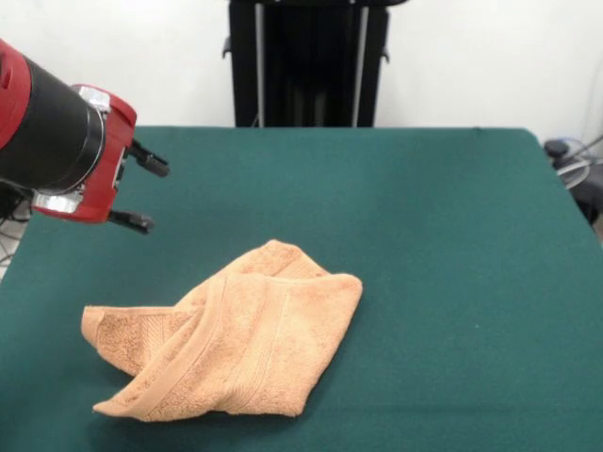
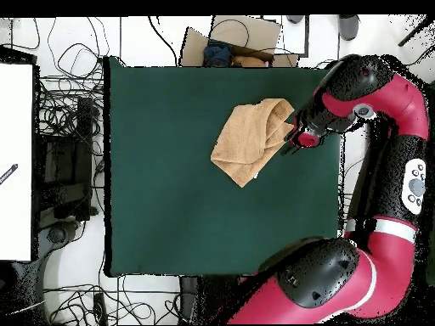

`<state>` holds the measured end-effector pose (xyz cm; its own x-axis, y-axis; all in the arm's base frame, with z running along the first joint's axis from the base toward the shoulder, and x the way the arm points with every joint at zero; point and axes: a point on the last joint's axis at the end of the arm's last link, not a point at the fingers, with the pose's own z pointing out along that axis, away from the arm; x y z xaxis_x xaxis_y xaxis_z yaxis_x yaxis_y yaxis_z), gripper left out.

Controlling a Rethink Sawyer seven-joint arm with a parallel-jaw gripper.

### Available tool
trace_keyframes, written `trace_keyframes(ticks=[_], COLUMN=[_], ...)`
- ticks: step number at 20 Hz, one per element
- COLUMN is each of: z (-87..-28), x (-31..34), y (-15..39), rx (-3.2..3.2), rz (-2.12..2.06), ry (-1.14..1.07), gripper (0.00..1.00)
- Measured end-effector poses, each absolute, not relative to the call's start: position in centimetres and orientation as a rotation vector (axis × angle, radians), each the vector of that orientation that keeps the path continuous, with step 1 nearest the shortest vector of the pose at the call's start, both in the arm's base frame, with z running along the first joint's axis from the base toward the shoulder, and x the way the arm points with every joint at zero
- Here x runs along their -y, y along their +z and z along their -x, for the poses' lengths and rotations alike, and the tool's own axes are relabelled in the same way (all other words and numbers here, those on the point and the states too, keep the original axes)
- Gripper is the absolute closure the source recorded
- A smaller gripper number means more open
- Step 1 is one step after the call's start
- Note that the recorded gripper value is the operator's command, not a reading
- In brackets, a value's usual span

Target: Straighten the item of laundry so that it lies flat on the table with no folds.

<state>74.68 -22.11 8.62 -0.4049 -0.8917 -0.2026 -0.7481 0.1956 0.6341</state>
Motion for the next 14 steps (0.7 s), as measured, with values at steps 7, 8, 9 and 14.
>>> trace_keyframes(ticks=[7,8,9,14], z=[-74.6,-74.6,-74.6,-74.3], x=[23.0,23.1,23.2,23.6], y=[9.5,9.9,10.2,12.4], rx=[2.262,2.259,2.253,2.212], rz=[-1.559,-1.554,-1.550,-1.521], ry=[-0.982,-0.988,-0.995,-1.043], gripper=[0.00,0.00,0.00,0.00])
